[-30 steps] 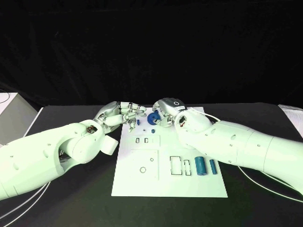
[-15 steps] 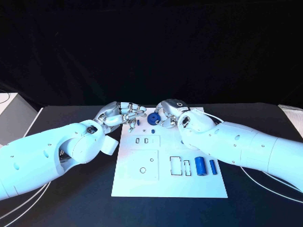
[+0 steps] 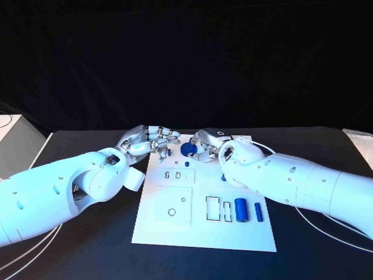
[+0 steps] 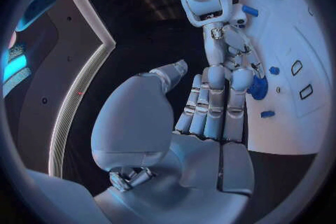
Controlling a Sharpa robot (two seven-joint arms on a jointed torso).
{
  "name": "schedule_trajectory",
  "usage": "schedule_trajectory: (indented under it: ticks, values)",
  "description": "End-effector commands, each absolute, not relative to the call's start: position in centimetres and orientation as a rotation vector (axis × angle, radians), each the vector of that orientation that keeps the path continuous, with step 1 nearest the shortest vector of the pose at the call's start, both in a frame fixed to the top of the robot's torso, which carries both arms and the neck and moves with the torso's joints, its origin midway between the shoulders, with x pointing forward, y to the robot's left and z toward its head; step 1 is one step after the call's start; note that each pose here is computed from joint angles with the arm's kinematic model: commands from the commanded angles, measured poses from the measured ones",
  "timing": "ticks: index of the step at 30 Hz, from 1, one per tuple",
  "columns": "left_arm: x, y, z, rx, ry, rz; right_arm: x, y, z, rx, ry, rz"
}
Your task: Assemble the parts on the task board
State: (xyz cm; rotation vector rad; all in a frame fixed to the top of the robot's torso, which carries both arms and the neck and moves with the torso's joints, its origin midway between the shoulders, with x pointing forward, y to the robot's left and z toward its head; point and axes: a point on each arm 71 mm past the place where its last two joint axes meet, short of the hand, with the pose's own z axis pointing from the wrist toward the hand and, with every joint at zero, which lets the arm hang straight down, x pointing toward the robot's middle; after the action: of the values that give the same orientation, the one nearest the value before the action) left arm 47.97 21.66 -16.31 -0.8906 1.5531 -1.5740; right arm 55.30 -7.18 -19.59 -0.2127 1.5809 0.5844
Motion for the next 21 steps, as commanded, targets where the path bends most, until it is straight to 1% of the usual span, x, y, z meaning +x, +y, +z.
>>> schedule_trajectory:
  ticks: [1, 6, 13, 16, 21]
  values:
    - [47.9, 21.5, -16.2, -0.879, 1.558, -1.592, 55.0, -7.0, -20.7, -0.231, 1.665, 0.594]
    - [47.9, 21.5, -16.2, -0.879, 1.558, -1.592, 55.0, -7.1, -20.5, -0.223, 1.642, 0.592]
    - [47.9, 21.6, -16.2, -0.880, 1.557, -1.590, 54.9, -7.5, -20.0, -0.197, 1.566, 0.600]
    - [47.9, 21.7, -16.2, -0.880, 1.556, -1.587, 54.8, -7.8, -19.6, -0.182, 1.513, 0.622]
    - [48.0, 21.8, -16.3, -0.882, 1.554, -1.583, 54.5, -8.4, -18.6, -0.150, 1.413, 0.697]
